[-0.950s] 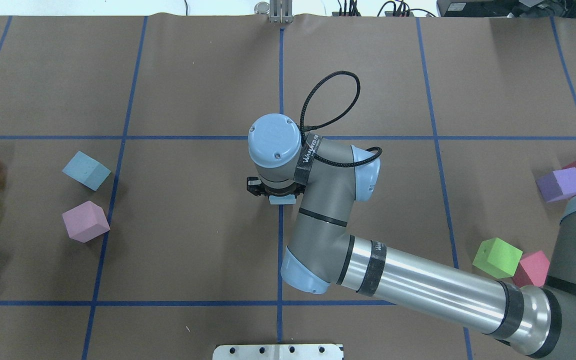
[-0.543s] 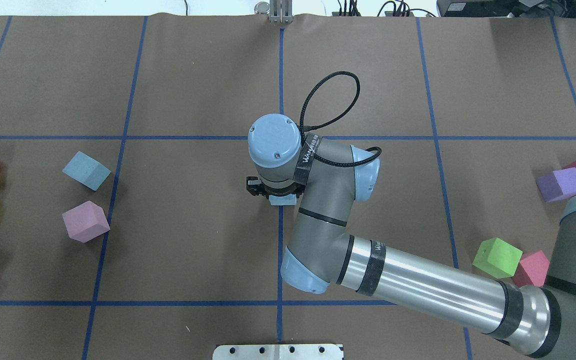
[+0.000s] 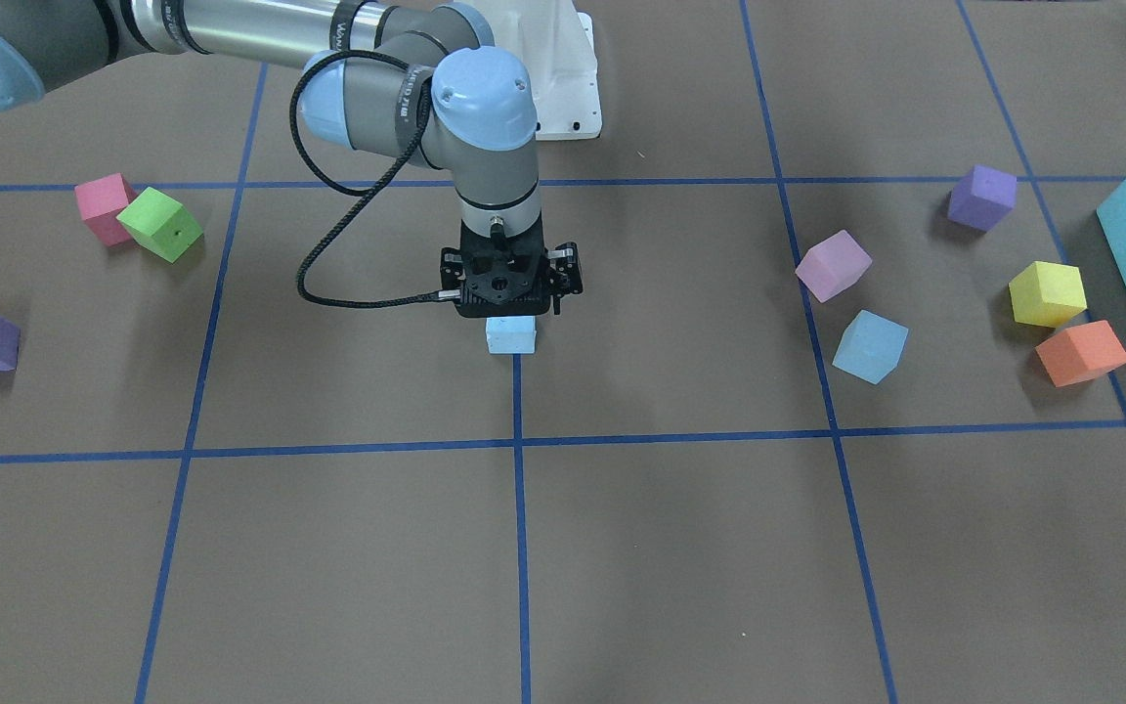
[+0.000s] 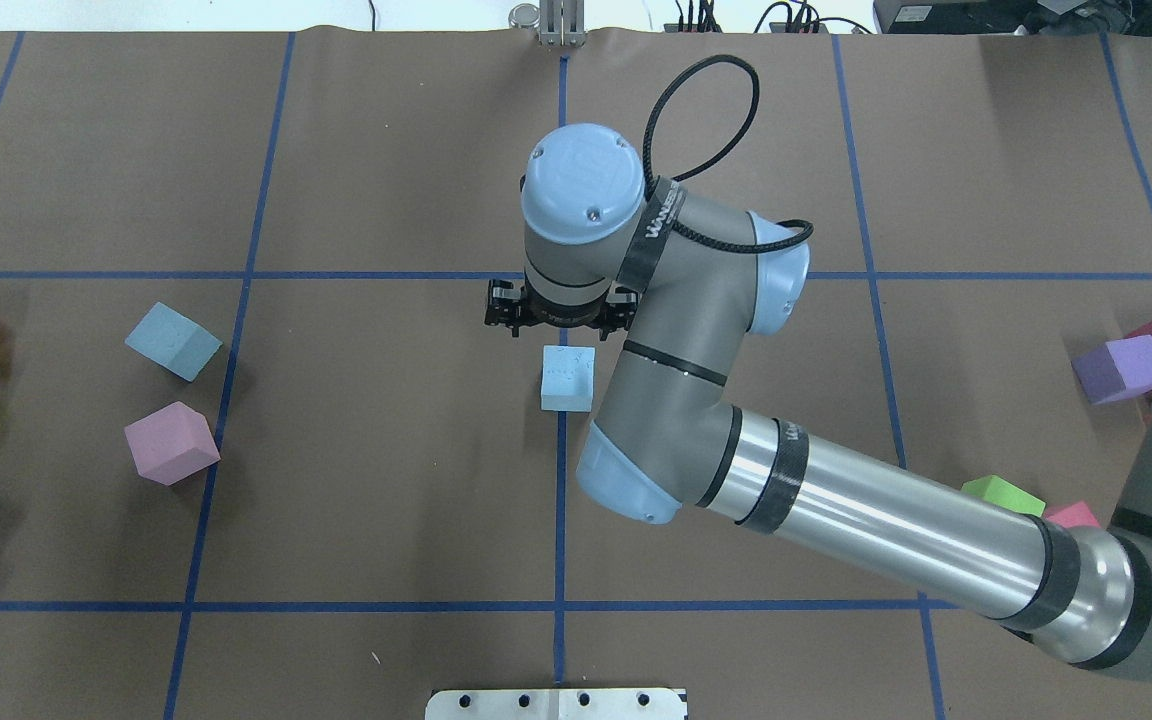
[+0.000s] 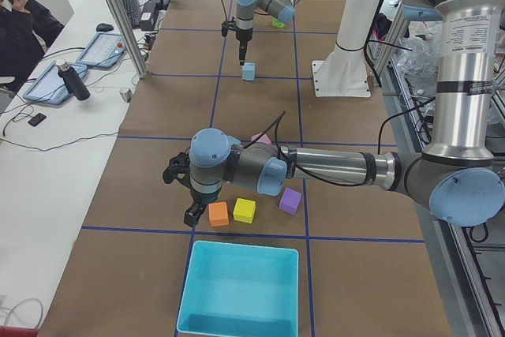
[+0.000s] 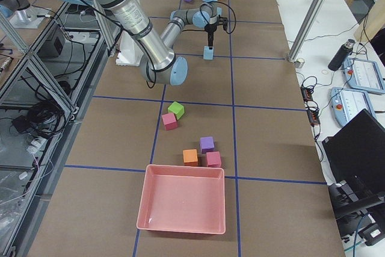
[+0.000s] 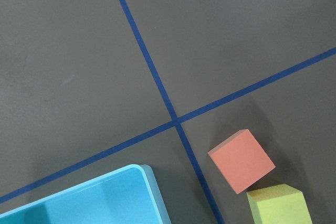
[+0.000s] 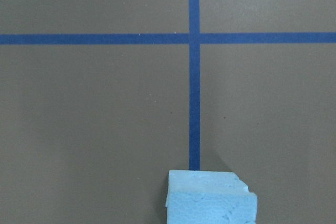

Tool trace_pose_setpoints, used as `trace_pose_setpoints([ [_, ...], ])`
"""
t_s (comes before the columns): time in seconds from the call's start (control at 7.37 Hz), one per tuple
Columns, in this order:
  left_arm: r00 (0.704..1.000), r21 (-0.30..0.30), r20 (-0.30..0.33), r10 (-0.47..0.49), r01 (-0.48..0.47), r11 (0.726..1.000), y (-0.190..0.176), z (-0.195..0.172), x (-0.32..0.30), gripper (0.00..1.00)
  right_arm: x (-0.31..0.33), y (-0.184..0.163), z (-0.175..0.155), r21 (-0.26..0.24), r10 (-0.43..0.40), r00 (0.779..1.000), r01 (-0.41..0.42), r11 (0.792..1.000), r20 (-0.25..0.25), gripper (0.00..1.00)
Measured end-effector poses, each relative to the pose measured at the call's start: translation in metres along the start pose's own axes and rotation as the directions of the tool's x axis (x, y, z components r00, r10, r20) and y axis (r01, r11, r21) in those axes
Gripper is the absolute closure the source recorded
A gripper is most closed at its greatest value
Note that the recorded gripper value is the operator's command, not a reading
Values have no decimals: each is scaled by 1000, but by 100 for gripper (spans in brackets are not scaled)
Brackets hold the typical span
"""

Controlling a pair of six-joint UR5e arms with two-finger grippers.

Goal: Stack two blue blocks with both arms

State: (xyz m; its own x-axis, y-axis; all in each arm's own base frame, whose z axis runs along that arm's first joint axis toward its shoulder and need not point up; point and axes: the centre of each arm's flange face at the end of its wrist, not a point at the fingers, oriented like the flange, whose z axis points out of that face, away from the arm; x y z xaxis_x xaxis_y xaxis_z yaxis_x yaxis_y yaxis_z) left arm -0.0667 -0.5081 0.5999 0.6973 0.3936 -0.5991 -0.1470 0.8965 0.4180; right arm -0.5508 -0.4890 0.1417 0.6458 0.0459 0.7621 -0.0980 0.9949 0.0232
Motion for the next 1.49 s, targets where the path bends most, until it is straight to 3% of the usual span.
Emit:
trace_pose_setpoints([
  [0.27,998,26,-57,-11,13,1000,-22,3,10,2,67,-67,-47,45,18,1000,-18,999,18,0],
  [0.54,994,110,-103,48,-37,993,-43,1,33,2,193,-134,-89,60,-83,997,83,995,-3,0],
  [0.81,988,137,-146,46,-26,990,-77,9,83,2,345,-165,-116,47,-211,976,213,976,-47,0],
  [1.09,987,122,-153,47,-29,992,-99,29,144,2,500,-155,-137,17,-286,954,289,957,-93,0],
  [1.49,990,96,-126,60,-49,994,-108,66,226,2,706,-80,-156,-47,-339,930,336,941,-143,0],
])
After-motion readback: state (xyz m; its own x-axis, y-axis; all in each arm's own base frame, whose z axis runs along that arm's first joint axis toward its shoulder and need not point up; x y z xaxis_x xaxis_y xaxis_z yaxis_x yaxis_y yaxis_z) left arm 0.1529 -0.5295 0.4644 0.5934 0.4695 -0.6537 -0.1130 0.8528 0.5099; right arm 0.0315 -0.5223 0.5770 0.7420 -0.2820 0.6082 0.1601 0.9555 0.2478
